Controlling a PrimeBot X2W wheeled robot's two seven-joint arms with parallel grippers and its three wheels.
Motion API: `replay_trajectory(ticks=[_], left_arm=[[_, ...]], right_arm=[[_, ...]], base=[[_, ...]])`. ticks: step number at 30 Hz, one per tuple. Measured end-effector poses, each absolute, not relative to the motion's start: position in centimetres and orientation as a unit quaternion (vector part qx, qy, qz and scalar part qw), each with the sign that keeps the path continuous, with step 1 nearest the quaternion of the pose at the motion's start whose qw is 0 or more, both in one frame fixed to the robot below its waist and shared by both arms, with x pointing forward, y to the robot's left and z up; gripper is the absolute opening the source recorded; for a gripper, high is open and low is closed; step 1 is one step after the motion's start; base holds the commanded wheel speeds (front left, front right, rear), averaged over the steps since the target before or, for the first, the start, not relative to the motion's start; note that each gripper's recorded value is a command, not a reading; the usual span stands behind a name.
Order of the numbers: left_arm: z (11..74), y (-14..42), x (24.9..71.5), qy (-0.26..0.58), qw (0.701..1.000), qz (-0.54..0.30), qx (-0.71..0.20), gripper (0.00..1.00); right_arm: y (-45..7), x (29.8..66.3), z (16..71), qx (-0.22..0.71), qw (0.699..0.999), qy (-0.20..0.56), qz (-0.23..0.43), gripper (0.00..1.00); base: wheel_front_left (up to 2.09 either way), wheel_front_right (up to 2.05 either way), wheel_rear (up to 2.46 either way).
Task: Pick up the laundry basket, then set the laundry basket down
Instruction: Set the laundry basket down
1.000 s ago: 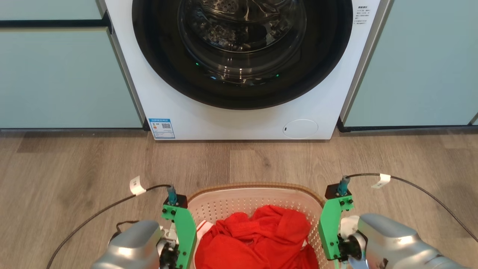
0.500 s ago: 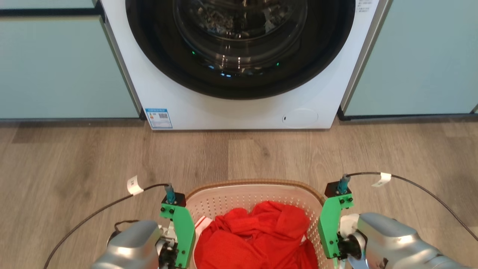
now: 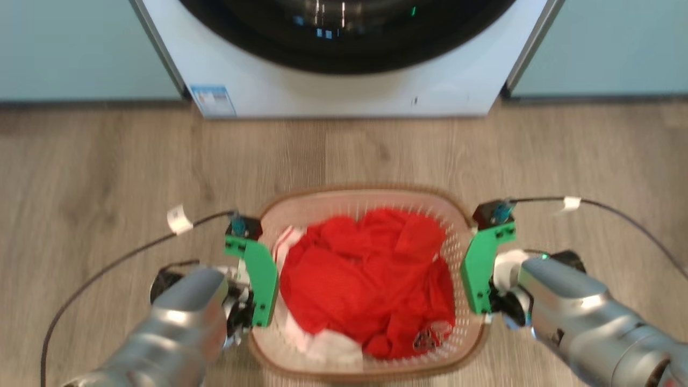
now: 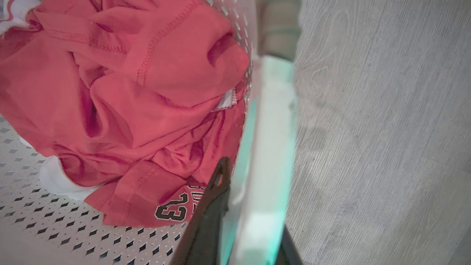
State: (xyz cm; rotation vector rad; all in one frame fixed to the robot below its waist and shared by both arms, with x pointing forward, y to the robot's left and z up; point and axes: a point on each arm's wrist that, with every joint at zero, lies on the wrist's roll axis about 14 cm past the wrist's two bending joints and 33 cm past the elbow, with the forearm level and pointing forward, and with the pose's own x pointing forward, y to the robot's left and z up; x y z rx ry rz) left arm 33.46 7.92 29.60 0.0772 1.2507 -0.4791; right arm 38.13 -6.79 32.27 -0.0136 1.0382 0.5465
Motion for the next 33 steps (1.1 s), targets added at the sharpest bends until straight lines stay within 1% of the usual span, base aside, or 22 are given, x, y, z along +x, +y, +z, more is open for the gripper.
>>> replay_trajectory(ticks=[2, 15, 26, 33], left_arm=[[29.2, 7.8, 33.8, 0.578, 0.784, -0.223, 0.036, 0.00], [22.8, 6.6, 35.9, 0.590, 0.773, -0.231, 0.020, 0.00], [18.5, 6.3, 37.9, 0.584, 0.779, -0.228, 0.015, 0.00], [16.4, 6.2, 38.5, 0.579, 0.782, -0.230, 0.019, 0.00]], right_arm=[[-6.9, 38.4, 31.8, -0.003, 0.833, 0.491, 0.256, 0.00], [-7.6, 41.2, 24.4, 0.018, 0.819, 0.520, 0.242, 0.00], [-7.6, 43.0, 19.3, 0.031, 0.820, 0.525, 0.226, 0.00], [-7.5, 43.4, 16.9, 0.038, 0.815, 0.536, 0.217, 0.00]], base=[[0.00, 0.00, 0.00], [0.00, 0.00, 0.00], [0.00, 0.00, 0.00], [0.00, 0.00, 0.00]])
